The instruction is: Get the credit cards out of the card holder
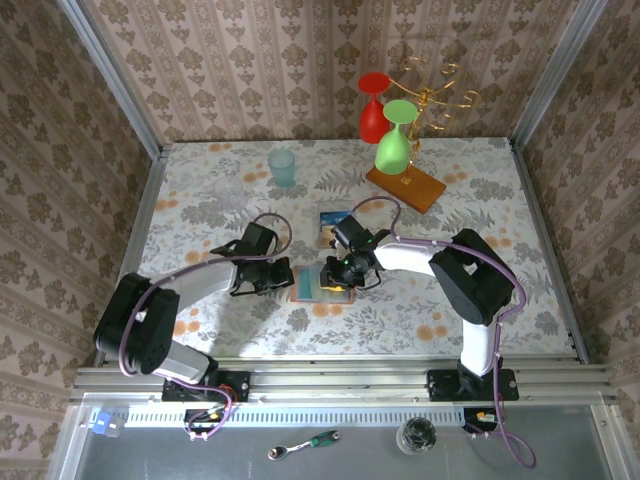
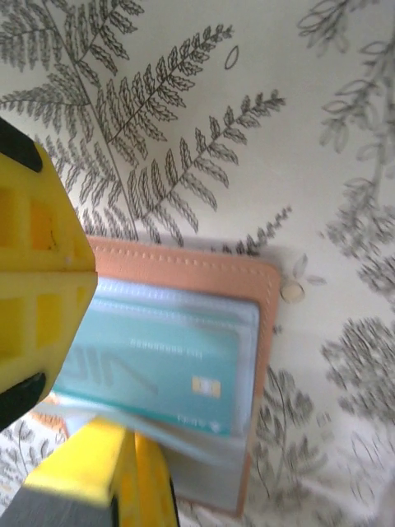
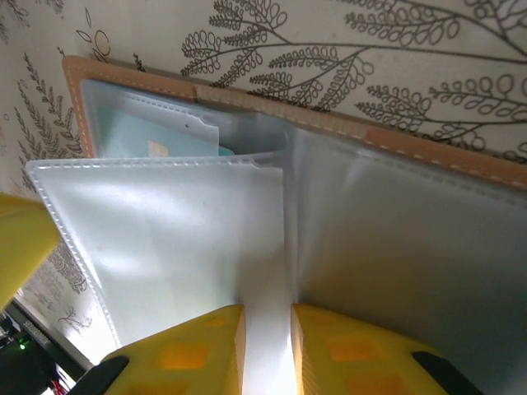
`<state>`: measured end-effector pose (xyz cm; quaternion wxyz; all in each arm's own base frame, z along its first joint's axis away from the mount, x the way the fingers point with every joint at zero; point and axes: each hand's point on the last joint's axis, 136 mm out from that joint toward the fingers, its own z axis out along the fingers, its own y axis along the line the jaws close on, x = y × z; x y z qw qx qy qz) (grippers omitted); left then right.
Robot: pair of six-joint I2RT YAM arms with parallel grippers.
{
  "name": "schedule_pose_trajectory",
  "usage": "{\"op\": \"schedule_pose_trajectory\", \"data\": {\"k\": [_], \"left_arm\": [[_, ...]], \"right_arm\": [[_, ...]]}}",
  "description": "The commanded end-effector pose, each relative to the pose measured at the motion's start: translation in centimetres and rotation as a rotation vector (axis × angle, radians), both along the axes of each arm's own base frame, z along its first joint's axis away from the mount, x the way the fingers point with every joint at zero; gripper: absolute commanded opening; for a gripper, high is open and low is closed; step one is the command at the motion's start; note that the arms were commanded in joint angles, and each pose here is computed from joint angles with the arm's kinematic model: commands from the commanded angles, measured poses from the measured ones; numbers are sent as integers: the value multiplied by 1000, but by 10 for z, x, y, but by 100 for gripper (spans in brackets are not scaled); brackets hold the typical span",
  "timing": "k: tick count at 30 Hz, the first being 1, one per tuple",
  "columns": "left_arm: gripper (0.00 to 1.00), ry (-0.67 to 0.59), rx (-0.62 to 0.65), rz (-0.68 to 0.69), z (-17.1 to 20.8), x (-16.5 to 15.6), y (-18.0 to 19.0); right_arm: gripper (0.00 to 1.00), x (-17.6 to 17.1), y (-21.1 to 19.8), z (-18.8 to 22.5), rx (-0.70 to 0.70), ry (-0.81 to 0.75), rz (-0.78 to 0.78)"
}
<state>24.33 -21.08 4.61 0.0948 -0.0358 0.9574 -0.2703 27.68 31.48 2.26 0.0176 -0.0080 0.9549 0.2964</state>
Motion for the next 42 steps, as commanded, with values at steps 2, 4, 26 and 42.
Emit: {"op": "schedule_pose_trajectory", "data": {"k": [2, 4, 26, 42], "left_arm": [[3, -42, -44, -3, 24, 3, -15], [7, -43, -74, -10, 28, 3, -23], [29, 20, -203, -48, 17, 7, -63], [25, 21, -226, -96, 27, 8, -80]], "right_arm": [[24, 3, 0, 8, 42, -13, -19], [24, 3, -1, 7, 45, -11, -18], [24, 2, -2, 9, 58, -3, -24], [27, 7, -23, 35, -20, -86, -37]]}}
